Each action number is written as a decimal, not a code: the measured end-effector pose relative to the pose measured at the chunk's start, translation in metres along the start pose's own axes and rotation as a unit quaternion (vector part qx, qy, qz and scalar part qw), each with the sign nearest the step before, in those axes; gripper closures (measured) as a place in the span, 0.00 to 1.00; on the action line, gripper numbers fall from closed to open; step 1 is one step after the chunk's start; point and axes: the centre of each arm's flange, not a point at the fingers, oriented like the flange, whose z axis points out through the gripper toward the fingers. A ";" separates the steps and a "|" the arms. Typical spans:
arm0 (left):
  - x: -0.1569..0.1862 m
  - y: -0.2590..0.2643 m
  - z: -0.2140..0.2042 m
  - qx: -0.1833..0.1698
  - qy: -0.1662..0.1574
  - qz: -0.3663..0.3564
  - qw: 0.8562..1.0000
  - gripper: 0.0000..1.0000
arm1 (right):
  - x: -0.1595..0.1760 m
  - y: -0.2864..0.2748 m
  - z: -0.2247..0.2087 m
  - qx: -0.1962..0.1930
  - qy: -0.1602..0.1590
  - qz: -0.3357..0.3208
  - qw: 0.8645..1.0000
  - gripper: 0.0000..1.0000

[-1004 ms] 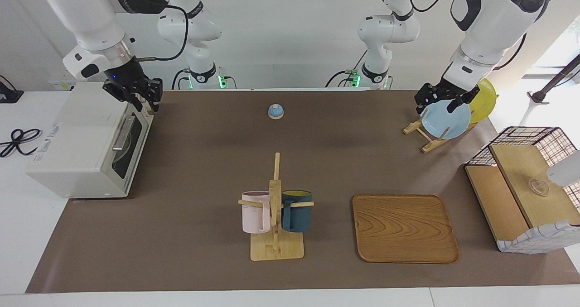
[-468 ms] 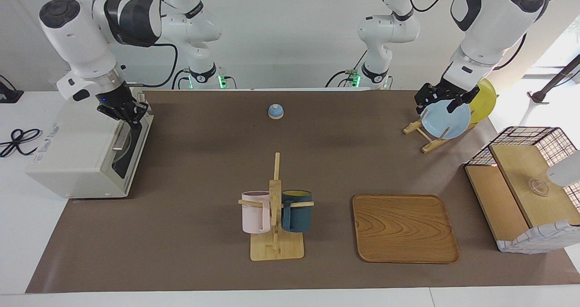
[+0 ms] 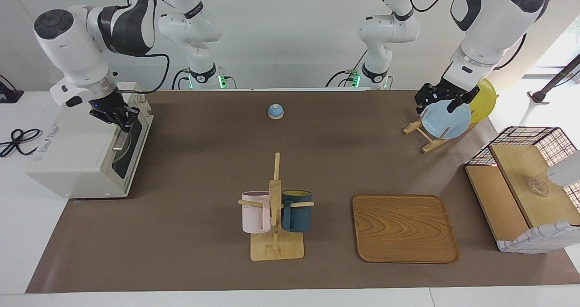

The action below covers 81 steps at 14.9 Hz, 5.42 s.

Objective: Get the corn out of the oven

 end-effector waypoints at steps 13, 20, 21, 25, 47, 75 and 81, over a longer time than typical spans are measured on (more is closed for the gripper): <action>0.000 0.000 0.000 0.000 0.000 0.000 1.000 0.00 | -0.009 0.013 0.026 -0.013 -0.029 -0.025 0.999 0.99; 0.000 0.000 0.000 0.000 0.000 0.000 1.000 0.00 | -0.010 0.010 0.028 -0.013 -0.028 -0.029 0.999 0.99; 0.000 0.000 0.000 0.000 0.000 0.000 1.000 0.00 | -0.010 0.008 0.029 -0.014 -0.026 -0.031 0.999 0.99; 0.000 0.000 0.000 0.000 0.000 0.000 1.000 0.00 | -0.008 -0.016 0.032 -0.015 -0.019 -0.052 0.998 0.99; 0.000 0.000 0.000 0.000 0.000 0.000 1.000 0.00 | 0.009 -0.117 0.126 0.010 0.025 -0.100 0.995 0.99; 0.000 0.000 0.000 0.000 0.000 0.000 1.000 0.00 | -0.017 -0.071 0.129 0.008 -0.024 -0.061 0.998 0.52; 0.000 0.000 0.000 0.000 0.000 0.000 1.000 0.00 | -0.022 -0.052 0.132 0.010 -0.028 -0.073 0.997 0.92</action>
